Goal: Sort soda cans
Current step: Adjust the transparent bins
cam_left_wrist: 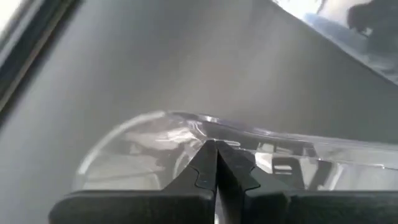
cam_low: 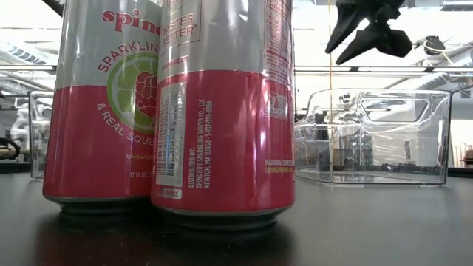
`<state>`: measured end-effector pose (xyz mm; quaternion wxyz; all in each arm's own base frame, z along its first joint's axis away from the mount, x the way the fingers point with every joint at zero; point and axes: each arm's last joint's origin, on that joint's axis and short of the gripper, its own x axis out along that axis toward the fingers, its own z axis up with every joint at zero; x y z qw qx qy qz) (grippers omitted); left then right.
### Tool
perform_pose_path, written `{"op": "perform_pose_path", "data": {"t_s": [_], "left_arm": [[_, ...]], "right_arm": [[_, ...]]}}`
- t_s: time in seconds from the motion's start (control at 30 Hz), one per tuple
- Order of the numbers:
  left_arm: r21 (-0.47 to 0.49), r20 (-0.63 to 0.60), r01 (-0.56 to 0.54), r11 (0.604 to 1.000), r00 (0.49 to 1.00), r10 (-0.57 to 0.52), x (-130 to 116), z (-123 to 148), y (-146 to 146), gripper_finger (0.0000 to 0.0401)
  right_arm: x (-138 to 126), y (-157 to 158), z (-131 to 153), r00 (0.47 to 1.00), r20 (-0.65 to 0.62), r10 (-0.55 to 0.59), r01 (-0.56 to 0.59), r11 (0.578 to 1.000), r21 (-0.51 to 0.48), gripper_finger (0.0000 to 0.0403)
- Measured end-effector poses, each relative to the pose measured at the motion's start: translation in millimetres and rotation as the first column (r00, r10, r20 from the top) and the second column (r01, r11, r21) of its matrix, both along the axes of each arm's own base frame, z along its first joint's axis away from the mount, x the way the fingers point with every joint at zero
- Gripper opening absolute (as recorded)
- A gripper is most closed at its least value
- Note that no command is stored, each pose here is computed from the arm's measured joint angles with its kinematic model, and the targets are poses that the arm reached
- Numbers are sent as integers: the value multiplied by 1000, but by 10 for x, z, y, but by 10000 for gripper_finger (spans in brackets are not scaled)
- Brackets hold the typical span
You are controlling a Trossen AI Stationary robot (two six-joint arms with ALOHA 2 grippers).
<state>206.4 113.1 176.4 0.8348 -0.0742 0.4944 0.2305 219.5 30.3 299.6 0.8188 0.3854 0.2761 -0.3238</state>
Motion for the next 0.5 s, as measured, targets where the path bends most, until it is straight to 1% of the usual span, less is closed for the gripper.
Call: {"op": "perform_pose_path", "data": {"t_s": [0.1,0.23,0.37,0.5], "left_arm": [[-31,2,32,999,999,-32,124,-36,37,6],[-39,-10,74,996,997,-75,297,-55,69,5],[-30,-13,110,993,994,-111,442,-30,91,5],[-9,-1,148,989,989,-148,568,33,99,5]], "right_arm": [[4,-32,-1,1000,5,-25,25,1000,18,132],[28,-55,-28,1000,-12,-27,28,999,42,124],[124,-58,-149,996,-88,5,-1,999,51,102],[292,-77,-351,979,-191,75,-61,995,76,77]]}}
